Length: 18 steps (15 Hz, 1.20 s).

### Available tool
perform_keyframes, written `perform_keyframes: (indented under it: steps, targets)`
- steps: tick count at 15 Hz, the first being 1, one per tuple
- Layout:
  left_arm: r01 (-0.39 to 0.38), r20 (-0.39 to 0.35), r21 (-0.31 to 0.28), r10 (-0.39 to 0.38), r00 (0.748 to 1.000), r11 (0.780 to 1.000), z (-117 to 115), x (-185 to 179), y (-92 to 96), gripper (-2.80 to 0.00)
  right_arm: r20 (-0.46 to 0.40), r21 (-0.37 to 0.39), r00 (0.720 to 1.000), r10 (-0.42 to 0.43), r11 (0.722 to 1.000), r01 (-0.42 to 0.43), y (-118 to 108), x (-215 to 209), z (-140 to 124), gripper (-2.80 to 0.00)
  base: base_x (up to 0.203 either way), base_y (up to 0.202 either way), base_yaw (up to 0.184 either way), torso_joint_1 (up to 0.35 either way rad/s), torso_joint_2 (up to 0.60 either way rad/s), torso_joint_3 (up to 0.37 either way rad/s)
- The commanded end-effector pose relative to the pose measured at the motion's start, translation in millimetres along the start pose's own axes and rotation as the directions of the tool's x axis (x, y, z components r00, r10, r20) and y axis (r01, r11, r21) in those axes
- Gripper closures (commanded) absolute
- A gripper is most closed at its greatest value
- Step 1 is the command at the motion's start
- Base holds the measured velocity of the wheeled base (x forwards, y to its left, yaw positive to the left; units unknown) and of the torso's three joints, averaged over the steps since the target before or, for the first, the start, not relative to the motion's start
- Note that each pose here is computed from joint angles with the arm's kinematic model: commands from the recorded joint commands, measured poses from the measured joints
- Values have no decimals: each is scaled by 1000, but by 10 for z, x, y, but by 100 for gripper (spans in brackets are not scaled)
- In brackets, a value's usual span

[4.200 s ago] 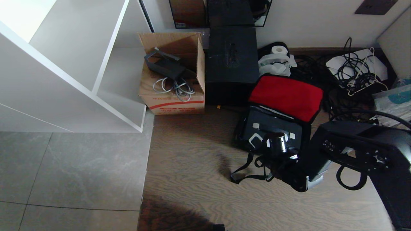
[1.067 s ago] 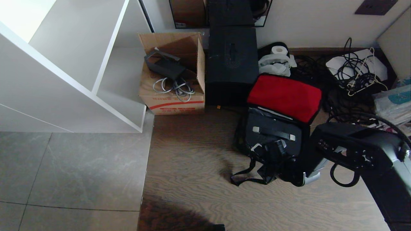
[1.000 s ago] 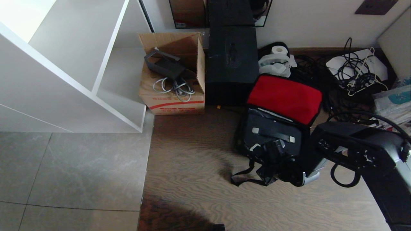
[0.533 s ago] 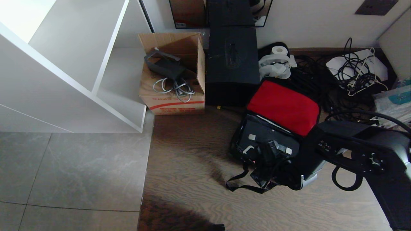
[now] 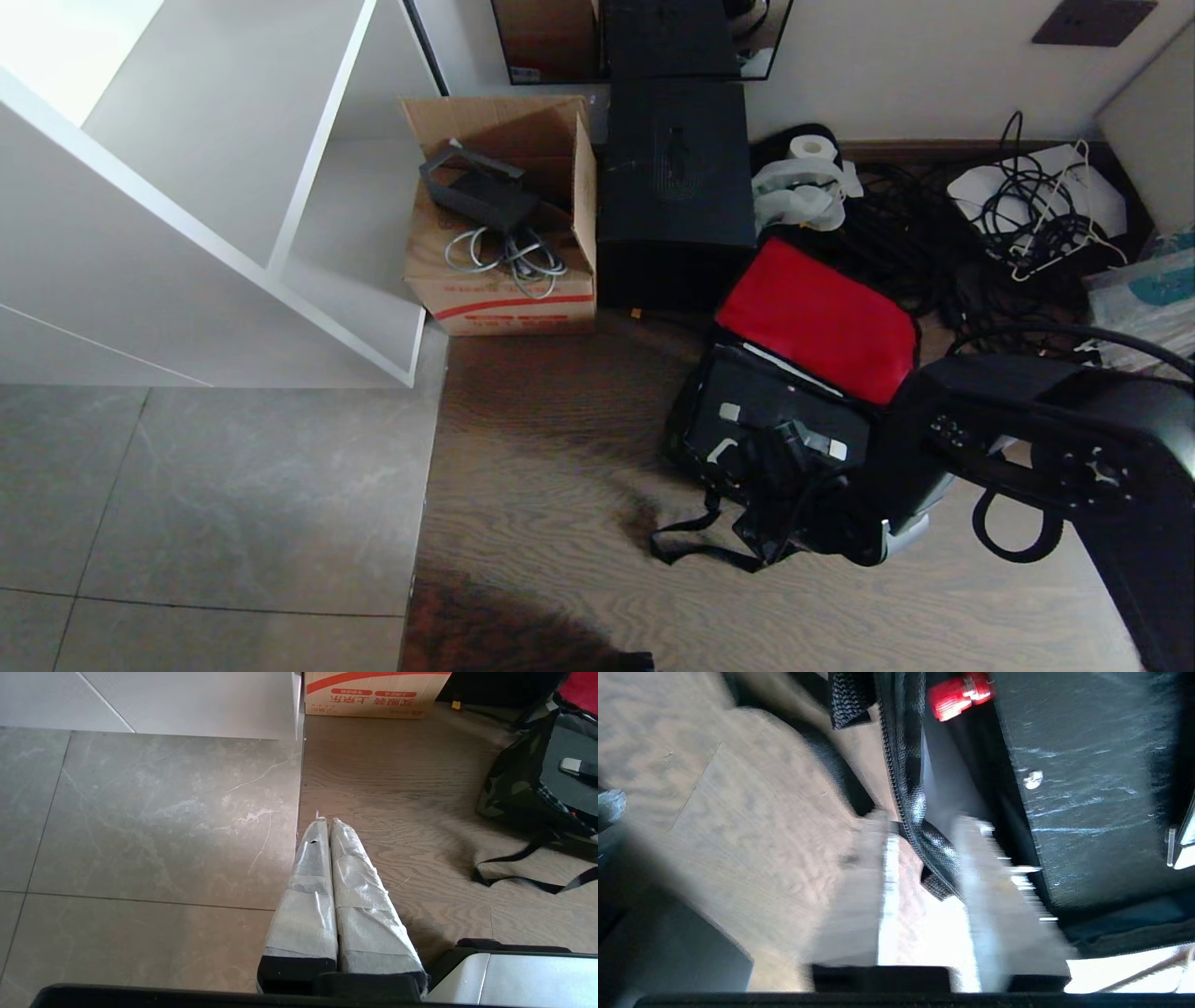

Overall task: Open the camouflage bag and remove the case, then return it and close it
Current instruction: Grip the handle

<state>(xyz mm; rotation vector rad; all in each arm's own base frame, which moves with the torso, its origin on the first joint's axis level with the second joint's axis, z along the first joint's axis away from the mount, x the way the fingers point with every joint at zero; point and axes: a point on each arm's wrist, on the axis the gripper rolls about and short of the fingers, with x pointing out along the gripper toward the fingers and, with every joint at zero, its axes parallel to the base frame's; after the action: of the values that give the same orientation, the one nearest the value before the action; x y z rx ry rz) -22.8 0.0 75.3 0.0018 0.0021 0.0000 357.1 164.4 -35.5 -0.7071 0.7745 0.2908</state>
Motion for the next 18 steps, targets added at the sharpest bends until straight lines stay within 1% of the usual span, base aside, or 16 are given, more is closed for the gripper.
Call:
perform_keyframes:
  steps: [1, 2, 3, 5, 6, 8, 10, 11, 12, 14, 15, 17, 18]
  targets:
    - [0, 1, 0, 0, 1000, 1000, 0, 0, 0, 0, -6, 7, 1000, 10, 1000, -10, 66, -24, -21, -280, 0, 0, 0, 0, 0, 0]
    - [0, 2, 0, 0, 1000, 1000, 4, -1, 0, 0, -6, 34, 1000, 13, 999, -13, 106, -36, -9, -280, 0, 0, 0, 0, 0, 0]
    - [0, 1, 0, 0, 1000, 1000, 2, -1, 0, 0, 9, 47, 1000, 4, 999, -5, 78, -73, 39, -280, 0, 0, 0, 0, 0, 0]
    - [0, 2, 1, 0, 1000, 1000, 3, -1, 0, 0, 50, 56, 998, -32, 998, 30, -88, -140, 155, -280, 0, 0, 0, 0, 0, 0]
    - [0, 1, 0, 0, 1000, 1000, 0, 0, 0, 0, 48, 30, 998, -50, 998, 49, -184, -140, 152, -280, 0, 0, 0, 0, 0, 0]
    - [0, 1, 0, 0, 1000, 1000, 2, -1, 0, 0, 61, -64, 992, -113, 991, 117, -413, -214, 178, -280, 0, 0, 0, 0, 0, 0]
    - [0, 1, 0, 0, 1000, 1000, 0, 0, 0, 0, 70, -166, 981, -180, 968, 190, -703, -288, 185, -280, 0, 0, 0, 0, 0, 0]
    - [0, 1, 0, 0, 1000, 1000, 0, 0, 0, 0, 65, -218, 977, -201, 953, 210, -790, -293, 167, -280, 0, 0, 0, 0, 0, 0]
    - [0, 1, 0, 0, 1000, 1000, 0, 0, 0, 0, 50, -236, 973, -227, 944, 232, -846, -266, 151, -280, 0, 0, 0, 0, 0, 0]
    - [0, 1, 1, 0, 1000, 1000, 0, 0, 0, 0, 33, -238, 964, -265, 934, 266, -846, -176, 168, -280, 0, 0, 0, 0, 0, 0]
    - [0, 1, 0, 0, 1000, 1000, 2, -1, 0, 0, 37, -241, 961, -273, 931, 274, -840, -134, 177, -280, 0, 0, 0, 0, 0, 0]
    - [0, 1, 0, 0, 1000, 1000, 0, 0, 0, 0, 51, -283, 958, -284, 916, 286, -832, -73, 190, -280, 0, 0, 0, 0, 0, 0]
    - [0, 1, 0, 0, 1000, 1000, 2, -1, 0, 0, 62, -290, 955, -291, 910, 296, -823, -29, 195, -280, 0, 0, 0, 0, 0, 0]
